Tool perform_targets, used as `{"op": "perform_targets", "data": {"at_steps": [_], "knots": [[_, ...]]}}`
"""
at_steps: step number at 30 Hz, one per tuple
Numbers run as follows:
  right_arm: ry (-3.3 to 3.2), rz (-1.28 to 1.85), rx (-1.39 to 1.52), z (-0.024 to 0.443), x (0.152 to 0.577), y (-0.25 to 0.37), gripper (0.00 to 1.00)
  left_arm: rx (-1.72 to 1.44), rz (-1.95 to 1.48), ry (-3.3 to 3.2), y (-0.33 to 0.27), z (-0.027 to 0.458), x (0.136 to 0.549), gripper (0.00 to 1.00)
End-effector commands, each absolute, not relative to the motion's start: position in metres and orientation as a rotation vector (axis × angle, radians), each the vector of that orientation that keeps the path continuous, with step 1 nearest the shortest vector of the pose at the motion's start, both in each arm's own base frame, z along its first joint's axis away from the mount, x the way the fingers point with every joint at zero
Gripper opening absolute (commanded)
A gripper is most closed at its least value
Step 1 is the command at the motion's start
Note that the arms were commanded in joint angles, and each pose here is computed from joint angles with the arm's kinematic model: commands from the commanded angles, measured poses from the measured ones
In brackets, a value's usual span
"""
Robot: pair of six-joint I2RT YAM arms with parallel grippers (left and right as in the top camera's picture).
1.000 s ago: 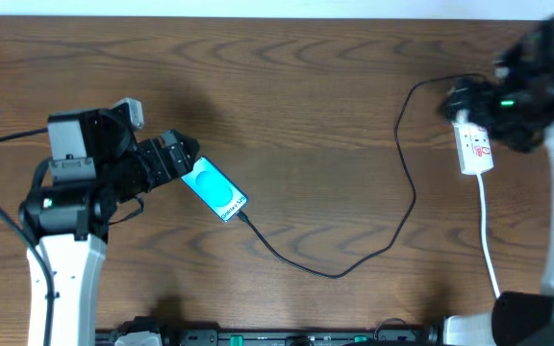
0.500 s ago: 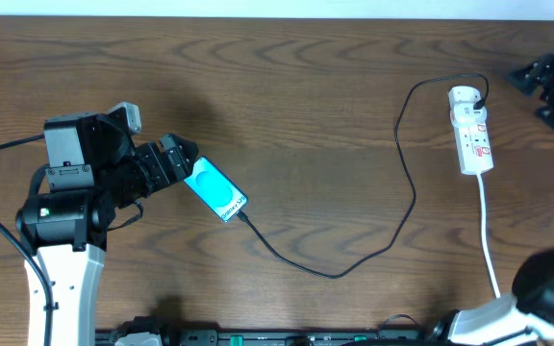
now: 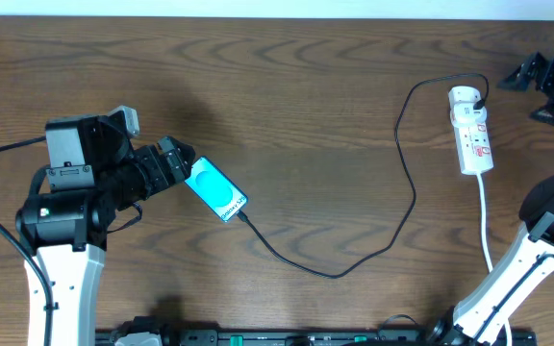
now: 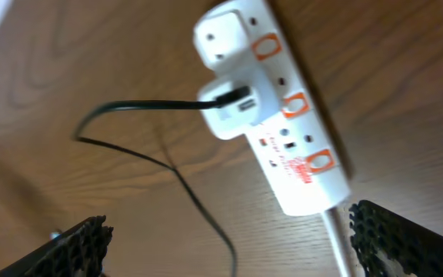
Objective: Plug charger to phone and switch on socket
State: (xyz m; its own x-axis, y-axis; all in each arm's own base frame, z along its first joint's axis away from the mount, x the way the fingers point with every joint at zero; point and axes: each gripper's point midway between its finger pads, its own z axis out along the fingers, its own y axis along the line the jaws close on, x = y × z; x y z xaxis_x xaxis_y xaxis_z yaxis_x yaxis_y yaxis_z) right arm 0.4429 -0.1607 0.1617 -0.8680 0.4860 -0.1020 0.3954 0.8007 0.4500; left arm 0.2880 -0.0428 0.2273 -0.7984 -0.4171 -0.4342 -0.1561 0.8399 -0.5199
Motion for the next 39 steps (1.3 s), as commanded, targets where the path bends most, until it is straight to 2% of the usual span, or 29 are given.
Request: {"op": "perform_targets", "data": {"at_steps": [1, 7, 16, 22, 39], "knots": [[2.851, 0.587, 0.652, 0.135, 0.441, -0.168, 0.99, -0.429, -0.615, 2.471, -0.04, 0.225, 0.286, 0.92], [2.916, 0.652, 0.583, 0.112, 0.443, -0.152, 0.99, -0.429, -0.614, 2.472, -0.04, 0.225, 0.286, 0.92], [2.9, 0.726, 0.309, 0.113, 0.457, -0.122, 0.99, -0.447, -0.572, 2.479, -0.034, 0.222, 0.286, 0.92], [2.898, 0.688, 0.276, 0.107, 0.463, -0.123, 0.99, -0.447, -0.572, 2.48, -0.034, 0.222, 0.286, 0.92], [2.951, 0.71, 0.289, 0.051, 0.471, -0.127, 0.97, -0.447, -0.572, 2.48, -0.034, 0.222, 0.286, 0.92]]}}
